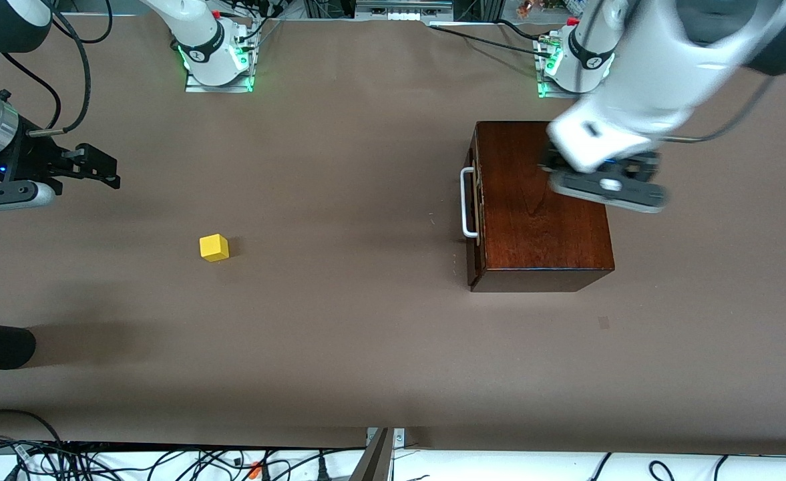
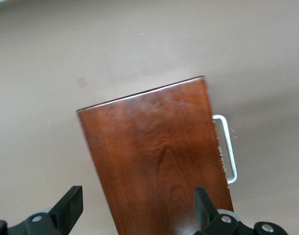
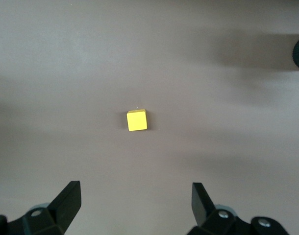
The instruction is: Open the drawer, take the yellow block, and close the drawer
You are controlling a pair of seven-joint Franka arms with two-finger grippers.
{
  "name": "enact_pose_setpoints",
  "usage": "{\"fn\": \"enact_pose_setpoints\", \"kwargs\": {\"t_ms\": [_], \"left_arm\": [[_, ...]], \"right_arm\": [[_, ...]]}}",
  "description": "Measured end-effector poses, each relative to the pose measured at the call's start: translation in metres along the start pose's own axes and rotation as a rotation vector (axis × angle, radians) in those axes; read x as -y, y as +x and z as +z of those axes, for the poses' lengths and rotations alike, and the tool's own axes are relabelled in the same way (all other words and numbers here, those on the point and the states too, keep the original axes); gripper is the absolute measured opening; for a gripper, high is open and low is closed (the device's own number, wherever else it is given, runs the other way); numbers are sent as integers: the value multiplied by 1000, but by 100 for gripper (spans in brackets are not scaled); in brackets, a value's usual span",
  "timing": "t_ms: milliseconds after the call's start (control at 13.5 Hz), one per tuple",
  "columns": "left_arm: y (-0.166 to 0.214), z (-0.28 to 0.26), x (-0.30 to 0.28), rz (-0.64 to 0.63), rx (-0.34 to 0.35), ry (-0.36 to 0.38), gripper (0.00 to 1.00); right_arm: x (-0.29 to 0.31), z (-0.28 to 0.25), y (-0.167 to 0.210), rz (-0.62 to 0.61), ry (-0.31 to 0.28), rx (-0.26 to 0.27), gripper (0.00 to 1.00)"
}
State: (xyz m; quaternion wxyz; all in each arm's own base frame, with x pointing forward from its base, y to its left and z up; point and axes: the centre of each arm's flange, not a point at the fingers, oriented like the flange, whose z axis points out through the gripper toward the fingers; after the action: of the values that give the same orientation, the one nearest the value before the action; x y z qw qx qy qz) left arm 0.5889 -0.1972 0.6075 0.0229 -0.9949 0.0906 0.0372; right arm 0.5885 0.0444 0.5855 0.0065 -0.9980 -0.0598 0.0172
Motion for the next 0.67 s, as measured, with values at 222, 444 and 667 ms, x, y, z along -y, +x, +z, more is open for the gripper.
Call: {"fn": "enact_pose_setpoints", "kwargs": {"t_ms": [222, 444, 667], "left_arm": [[-7, -2, 66, -114, 16, -19, 100], [-25, -1, 94, -107, 32, -12, 100], [-38, 2, 123, -101, 36, -13, 100]], "right_arm": [[0, 0, 0, 0, 0, 0, 100], [0, 0, 0, 0, 0, 0, 100], [0, 0, 0, 0, 0, 0, 100]]}}
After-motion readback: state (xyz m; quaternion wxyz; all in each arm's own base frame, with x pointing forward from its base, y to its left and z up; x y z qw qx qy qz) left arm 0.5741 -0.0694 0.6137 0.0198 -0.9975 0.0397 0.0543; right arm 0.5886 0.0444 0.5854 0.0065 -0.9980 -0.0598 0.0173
